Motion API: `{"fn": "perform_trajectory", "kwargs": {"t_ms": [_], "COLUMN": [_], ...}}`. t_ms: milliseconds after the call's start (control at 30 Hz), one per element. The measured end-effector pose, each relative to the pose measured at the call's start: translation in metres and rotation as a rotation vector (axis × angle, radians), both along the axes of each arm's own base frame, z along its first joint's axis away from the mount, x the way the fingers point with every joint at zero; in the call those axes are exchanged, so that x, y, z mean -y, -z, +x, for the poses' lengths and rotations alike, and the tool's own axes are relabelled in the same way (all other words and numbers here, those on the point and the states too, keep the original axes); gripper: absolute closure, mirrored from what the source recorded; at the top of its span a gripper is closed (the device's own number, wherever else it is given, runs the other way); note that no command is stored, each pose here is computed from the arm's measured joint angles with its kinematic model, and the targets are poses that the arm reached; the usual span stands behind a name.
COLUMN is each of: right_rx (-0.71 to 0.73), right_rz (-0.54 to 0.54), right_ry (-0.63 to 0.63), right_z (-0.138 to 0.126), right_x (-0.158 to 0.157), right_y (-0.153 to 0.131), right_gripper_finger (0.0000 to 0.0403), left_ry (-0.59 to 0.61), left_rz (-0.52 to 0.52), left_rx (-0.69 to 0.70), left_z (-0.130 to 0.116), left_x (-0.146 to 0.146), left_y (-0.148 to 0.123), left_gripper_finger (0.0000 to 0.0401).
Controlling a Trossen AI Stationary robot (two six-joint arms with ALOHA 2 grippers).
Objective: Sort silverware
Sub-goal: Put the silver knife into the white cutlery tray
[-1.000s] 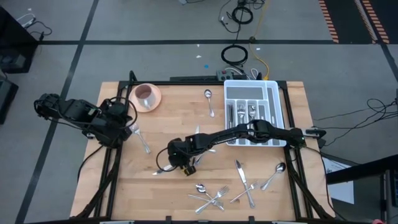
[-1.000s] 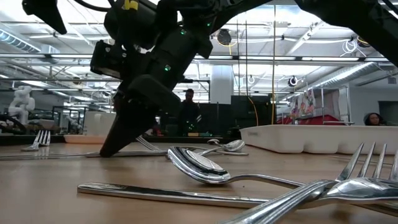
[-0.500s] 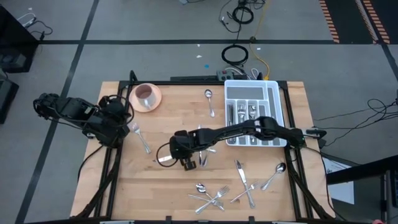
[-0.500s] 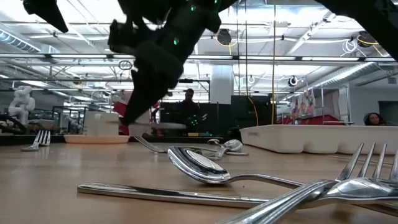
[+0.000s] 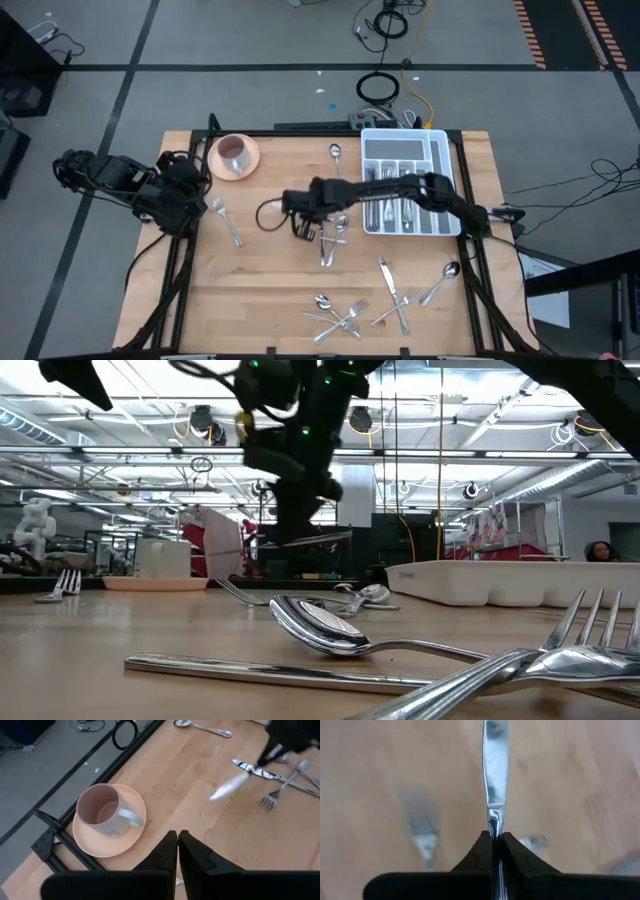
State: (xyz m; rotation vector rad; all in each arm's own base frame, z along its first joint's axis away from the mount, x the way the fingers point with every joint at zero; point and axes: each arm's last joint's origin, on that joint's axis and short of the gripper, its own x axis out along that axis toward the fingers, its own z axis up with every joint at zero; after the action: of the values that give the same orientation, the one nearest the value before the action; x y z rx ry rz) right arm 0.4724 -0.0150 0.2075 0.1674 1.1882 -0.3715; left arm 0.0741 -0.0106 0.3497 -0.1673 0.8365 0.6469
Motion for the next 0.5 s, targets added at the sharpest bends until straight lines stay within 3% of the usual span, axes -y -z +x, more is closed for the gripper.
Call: {"fn": "perform_trajectory", "kwargs": {"t_ms": [267, 500], "right_rx": [-0.084, -0.135], "right_rz": [0.007, -0.022], "right_ry": [0.198, 0.26], "right_z": [-0.012, -0.023], "right_x": [0.03, 0.037], "right_y": [0.002, -0.003], "right_gripper_finger": [0.0403, 0.0403], "left_ry": [0.001, -0.003], "left_rz": [-0.005, -0.014], "left_rx": [0.015, 0.033], "left_z": [-0.004, -0.008], "left_x": [-0.002, -0.003], "left_y": [-0.001, -0.002], "left_gripper_finger": [0.0376, 0.0376]}}
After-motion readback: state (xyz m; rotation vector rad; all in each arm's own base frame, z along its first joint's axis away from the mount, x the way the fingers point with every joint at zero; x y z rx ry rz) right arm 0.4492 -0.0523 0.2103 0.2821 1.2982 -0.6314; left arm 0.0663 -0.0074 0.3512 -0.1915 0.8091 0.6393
